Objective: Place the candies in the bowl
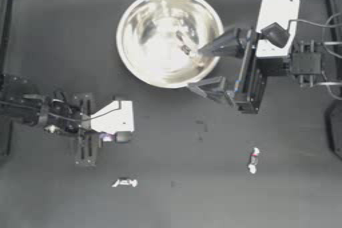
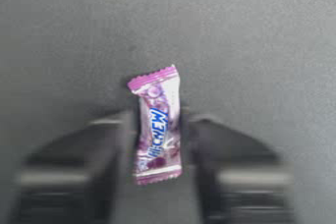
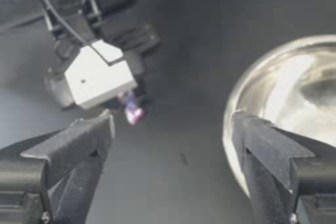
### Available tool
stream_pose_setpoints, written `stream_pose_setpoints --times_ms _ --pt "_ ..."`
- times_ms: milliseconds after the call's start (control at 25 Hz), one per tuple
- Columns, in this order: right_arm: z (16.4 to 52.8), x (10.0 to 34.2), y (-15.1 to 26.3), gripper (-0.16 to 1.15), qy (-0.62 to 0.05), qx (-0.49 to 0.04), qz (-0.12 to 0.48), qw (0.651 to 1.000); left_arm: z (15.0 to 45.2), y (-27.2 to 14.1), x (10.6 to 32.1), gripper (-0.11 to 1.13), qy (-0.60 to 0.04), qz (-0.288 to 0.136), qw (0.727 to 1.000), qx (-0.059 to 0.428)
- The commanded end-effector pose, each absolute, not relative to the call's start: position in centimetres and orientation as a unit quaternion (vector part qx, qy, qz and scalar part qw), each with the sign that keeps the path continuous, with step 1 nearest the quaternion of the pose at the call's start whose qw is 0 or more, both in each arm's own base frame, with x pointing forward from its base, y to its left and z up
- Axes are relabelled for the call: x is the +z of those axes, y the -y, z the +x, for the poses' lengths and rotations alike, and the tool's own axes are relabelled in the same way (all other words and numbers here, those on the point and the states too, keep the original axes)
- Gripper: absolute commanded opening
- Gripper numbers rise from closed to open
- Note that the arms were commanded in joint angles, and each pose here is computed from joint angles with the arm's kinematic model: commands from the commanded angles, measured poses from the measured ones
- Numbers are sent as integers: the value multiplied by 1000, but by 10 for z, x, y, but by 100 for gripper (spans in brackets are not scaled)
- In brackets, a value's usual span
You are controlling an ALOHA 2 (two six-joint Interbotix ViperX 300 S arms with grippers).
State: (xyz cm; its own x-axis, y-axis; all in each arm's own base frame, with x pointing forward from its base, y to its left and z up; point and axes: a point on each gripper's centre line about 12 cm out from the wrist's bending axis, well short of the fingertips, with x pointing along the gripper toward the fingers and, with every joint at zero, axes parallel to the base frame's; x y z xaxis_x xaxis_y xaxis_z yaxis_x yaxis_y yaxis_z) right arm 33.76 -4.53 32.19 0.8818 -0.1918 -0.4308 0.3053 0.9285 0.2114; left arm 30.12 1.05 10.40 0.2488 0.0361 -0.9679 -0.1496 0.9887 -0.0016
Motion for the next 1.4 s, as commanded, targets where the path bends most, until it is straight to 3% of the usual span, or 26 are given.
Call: stream_pose_setpoints --times_ms 40,120,400,760,1080,1400 --pt "334 335 45 99 -186 -126 139 964 307 -11 113 51 -597 -48 799 59" --pt "334 335 45 99 -186 -126 139 964 307 -10 113 46 -596 -50 799 58" --pt "334 335 44 99 -186 -125 139 965 309 -10 128 46 -576 -52 814 58" --pt "328 331 44 99 -188 -126 137 964 299 -35 192 46 -485 -65 868 87" --pt "322 329 42 99 -178 -119 138 967 300 -76 246 46 -366 -27 920 135" --pt "322 329 45 99 -173 -120 136 968 319 -123 251 46 -333 -2 926 178"
